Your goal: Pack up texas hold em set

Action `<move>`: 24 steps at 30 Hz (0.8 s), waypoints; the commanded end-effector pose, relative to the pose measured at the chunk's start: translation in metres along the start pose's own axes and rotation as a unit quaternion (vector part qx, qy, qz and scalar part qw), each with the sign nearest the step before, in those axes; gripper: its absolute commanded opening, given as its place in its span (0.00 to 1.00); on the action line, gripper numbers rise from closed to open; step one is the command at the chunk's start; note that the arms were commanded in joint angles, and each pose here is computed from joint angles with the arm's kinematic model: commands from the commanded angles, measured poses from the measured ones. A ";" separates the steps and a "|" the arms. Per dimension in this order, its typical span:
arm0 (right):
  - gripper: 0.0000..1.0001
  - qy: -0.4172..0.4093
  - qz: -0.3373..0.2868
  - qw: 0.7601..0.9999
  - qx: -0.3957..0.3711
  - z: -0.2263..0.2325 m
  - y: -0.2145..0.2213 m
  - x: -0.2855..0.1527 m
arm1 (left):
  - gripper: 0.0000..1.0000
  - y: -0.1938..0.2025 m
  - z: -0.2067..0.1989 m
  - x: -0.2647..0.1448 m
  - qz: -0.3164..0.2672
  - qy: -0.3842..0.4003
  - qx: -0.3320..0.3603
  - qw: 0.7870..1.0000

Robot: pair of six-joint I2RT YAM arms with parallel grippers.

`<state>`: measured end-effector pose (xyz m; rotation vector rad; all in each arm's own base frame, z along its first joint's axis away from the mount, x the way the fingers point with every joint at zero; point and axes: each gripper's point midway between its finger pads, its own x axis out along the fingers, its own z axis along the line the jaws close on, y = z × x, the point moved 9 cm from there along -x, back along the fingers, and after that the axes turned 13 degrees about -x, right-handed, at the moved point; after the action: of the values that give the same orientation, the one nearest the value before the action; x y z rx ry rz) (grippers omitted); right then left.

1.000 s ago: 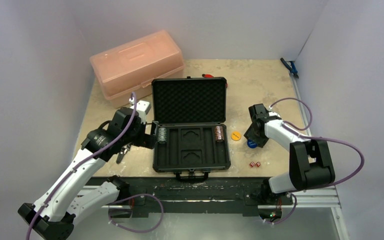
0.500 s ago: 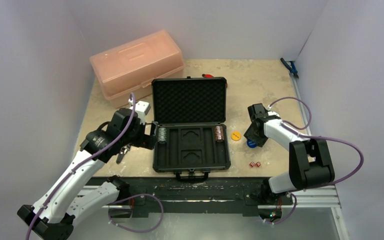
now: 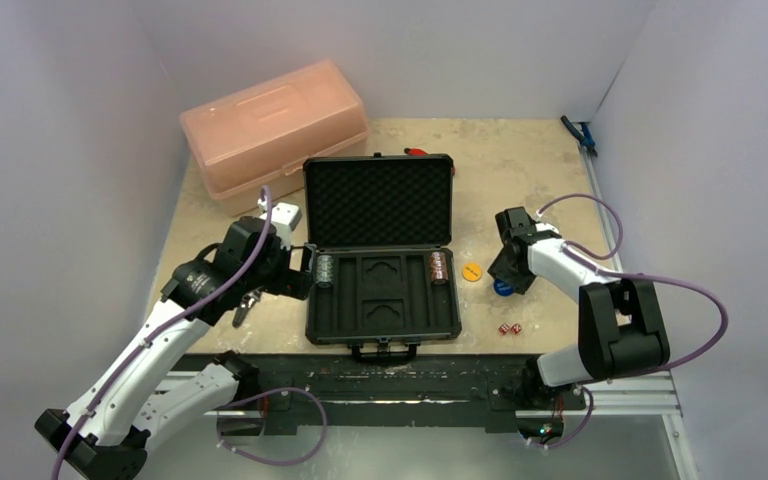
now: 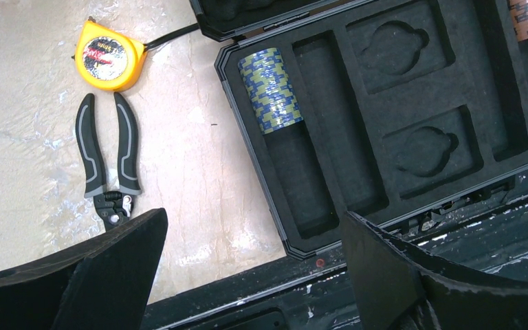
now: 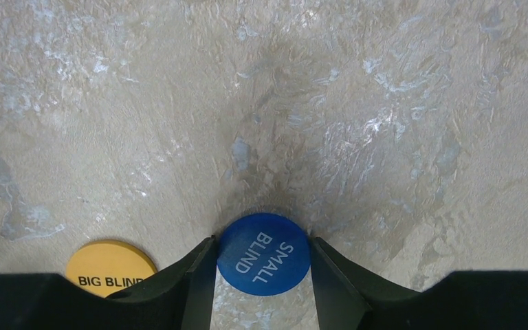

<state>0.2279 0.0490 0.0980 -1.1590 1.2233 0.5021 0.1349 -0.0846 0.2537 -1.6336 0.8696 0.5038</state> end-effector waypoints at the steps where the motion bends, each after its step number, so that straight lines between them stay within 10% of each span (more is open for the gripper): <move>1: 0.00 -0.003 0.004 1.000 -0.008 -0.001 0.002 -0.007 | 0.96 -0.003 0.000 0.001 -0.008 0.006 0.009 1.000; 24: 0.00 -0.023 -0.048 0.998 -0.038 -0.003 -0.025 -0.042 | 0.95 -0.004 -0.001 0.004 -0.002 0.005 0.010 1.000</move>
<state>0.2273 0.0482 0.1250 -1.2218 1.1806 0.5352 0.1365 -0.0856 0.2517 -1.6243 0.8762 0.5155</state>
